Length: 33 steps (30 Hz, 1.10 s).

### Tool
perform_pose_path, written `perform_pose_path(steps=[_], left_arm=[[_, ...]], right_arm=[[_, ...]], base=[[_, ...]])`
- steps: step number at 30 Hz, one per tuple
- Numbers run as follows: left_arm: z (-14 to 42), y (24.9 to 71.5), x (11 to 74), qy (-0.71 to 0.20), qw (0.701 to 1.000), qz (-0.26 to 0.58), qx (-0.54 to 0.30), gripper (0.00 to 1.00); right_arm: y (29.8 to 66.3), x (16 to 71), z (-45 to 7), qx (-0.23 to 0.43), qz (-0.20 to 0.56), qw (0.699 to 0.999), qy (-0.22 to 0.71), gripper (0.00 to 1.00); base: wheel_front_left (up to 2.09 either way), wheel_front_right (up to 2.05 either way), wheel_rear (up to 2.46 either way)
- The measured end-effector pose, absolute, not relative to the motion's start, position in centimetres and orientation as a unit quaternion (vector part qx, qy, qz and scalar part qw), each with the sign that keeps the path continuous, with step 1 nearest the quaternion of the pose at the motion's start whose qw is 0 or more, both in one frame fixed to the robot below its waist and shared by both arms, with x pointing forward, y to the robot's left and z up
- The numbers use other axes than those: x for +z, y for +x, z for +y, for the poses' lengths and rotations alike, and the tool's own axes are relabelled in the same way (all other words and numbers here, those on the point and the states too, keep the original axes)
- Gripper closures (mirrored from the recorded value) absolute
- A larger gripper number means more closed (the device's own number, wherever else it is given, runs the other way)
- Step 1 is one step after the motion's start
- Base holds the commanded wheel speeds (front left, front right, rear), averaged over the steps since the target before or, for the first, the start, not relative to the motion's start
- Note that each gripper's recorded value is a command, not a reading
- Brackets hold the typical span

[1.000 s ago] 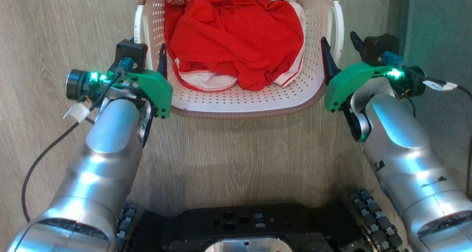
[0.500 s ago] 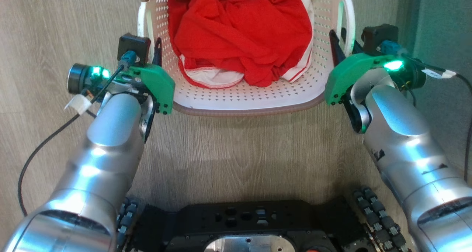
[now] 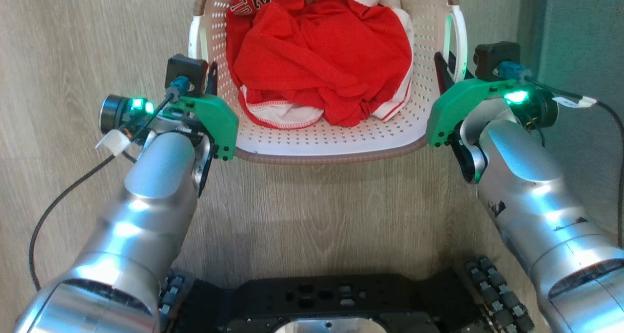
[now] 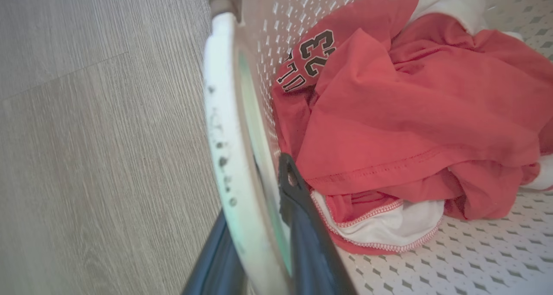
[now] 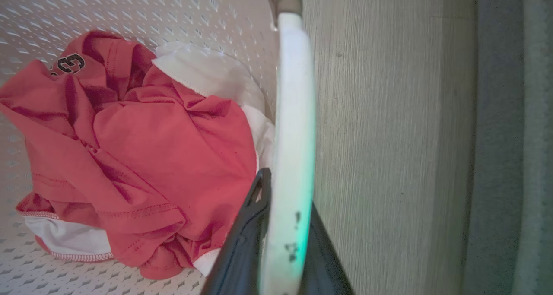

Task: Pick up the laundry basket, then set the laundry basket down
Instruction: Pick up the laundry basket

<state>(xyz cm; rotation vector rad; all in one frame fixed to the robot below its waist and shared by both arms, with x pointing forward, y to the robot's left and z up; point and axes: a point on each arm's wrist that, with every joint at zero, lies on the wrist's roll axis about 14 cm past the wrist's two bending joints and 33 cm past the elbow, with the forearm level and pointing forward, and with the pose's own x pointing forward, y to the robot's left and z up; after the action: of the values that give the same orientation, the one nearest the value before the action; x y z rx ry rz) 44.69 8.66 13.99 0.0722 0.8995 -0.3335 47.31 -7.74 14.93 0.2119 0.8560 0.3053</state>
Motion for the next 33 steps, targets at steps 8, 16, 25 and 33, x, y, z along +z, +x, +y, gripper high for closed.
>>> perform_pose_path(steps=[8, 16, 25, 33], left_arm=[[8.2, 44.8, 16.0, 0.046, 0.89, 0.422, -0.169, 1.0], [8.1, 41.8, 18.4, 0.031, 0.882, 0.439, -0.168, 1.0], [8.1, 38.9, 21.8, 0.027, 0.871, 0.46, -0.171, 1.0], [8.3, 33.7, 24.2, 0.027, 0.852, 0.494, -0.172, 1.0]], right_arm=[[47.4, 17.2, -8.3, 0.142, 0.404, 0.898, 0.098, 1.0], [44.4, 19.6, -8.5, 0.14, 0.426, 0.889, 0.094, 1.0], [41.7, 23.2, -8.7, 0.139, 0.452, 0.876, 0.092, 1.0], [36.5, 25.5, -8.8, 0.137, 0.482, 0.861, 0.091, 1.0]], base=[[0.0, 0.0, 0.0], [0.0, 0.0, 0.0], [0.0, 0.0, 0.0], [0.0, 0.0, 0.0]])
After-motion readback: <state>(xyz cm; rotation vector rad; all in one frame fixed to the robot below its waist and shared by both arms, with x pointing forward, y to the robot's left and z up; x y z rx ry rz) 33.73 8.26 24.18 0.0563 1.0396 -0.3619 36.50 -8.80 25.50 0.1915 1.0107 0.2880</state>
